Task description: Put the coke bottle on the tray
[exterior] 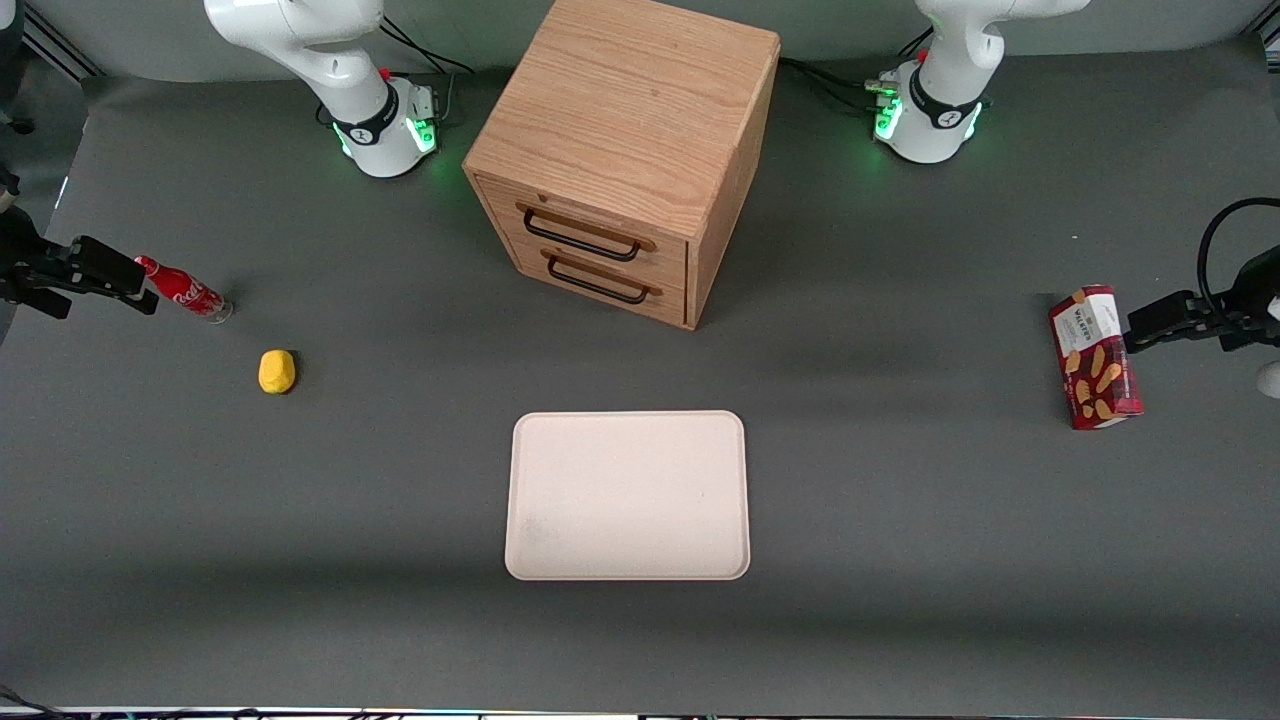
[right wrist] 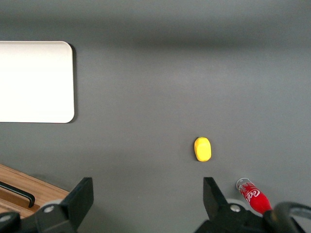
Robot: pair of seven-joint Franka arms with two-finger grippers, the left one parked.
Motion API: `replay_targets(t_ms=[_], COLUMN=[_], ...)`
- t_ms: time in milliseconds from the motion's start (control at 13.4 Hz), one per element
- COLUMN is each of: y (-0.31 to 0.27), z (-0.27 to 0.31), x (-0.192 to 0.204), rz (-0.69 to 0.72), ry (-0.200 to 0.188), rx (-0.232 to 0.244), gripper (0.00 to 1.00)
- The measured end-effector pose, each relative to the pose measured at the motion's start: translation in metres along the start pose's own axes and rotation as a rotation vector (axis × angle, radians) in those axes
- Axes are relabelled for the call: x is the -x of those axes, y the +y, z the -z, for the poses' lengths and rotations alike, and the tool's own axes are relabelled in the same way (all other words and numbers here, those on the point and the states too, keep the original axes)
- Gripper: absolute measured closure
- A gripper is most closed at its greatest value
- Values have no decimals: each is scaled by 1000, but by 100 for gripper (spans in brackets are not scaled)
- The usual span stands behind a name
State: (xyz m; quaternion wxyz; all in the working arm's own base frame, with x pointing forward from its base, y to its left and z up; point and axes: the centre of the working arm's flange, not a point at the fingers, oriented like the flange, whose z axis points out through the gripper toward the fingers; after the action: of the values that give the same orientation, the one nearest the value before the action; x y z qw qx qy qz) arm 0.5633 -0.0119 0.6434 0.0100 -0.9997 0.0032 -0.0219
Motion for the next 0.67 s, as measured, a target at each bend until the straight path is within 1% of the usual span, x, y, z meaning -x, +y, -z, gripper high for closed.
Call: replay_targets(t_ms=[75,150,225,524,674], y=[0,0,-1,-1,-1], z=[0,-1,-2,0,-1], x=[1,3,4,5,6], rz=[0,1,1,1,2], ry=[-7,-25,-34,-38,-46], rx=[0,-1,-1,-1,-1], gripper=[0,0,0,0,0])
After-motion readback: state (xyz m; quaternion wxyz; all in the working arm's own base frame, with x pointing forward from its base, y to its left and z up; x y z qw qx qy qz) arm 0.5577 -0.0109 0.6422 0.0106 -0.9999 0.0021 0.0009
